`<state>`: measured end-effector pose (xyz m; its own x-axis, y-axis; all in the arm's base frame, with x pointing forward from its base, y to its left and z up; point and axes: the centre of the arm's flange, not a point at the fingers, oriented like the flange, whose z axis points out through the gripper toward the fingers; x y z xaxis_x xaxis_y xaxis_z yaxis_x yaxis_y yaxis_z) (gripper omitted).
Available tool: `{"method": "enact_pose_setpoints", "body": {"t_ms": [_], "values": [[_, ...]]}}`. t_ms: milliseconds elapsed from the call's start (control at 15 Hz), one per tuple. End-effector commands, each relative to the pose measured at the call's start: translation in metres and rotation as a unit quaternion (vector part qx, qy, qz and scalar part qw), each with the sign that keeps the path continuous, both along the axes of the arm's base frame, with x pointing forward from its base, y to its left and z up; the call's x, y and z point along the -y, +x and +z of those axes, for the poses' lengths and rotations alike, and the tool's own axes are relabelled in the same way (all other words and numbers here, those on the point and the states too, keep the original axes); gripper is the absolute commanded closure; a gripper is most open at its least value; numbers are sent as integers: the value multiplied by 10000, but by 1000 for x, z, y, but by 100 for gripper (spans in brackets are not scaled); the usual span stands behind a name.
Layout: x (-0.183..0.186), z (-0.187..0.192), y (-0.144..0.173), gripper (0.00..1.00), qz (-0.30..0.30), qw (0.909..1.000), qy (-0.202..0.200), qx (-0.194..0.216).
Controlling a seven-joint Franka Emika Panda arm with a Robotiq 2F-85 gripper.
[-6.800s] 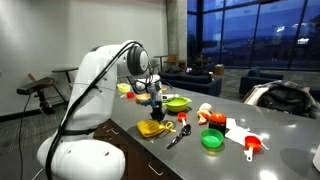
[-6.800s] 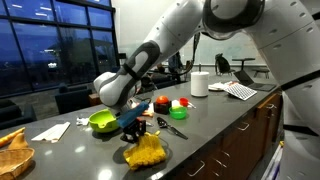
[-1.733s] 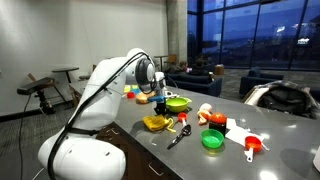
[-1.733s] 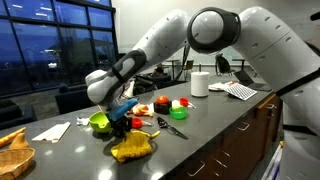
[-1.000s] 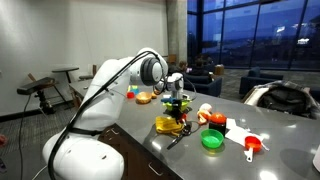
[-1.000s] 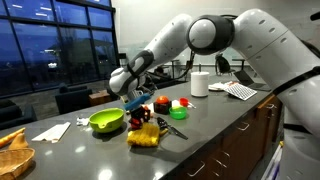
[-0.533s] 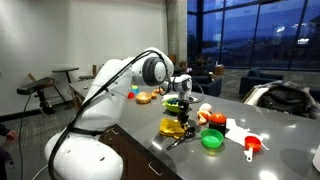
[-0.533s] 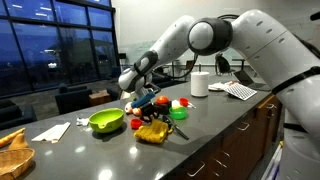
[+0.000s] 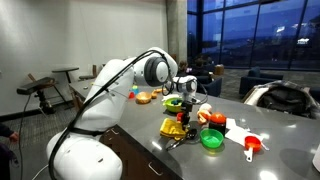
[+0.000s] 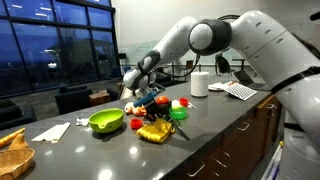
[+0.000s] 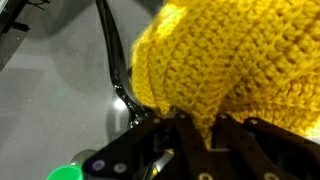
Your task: Use the yellow object to wipe the table
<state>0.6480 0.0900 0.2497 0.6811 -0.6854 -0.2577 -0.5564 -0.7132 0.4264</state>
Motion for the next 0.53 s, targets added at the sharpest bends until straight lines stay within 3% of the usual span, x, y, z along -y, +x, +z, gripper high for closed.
{"method": "enact_pose_setpoints", "body": {"t_ms": [0, 67, 467], "values": [[0, 0, 0, 96, -56, 10000, -8, -1], [0, -1, 0, 83, -63, 10000, -9, -1], [-1, -3, 0, 83, -59, 10000, -11, -14]]}}
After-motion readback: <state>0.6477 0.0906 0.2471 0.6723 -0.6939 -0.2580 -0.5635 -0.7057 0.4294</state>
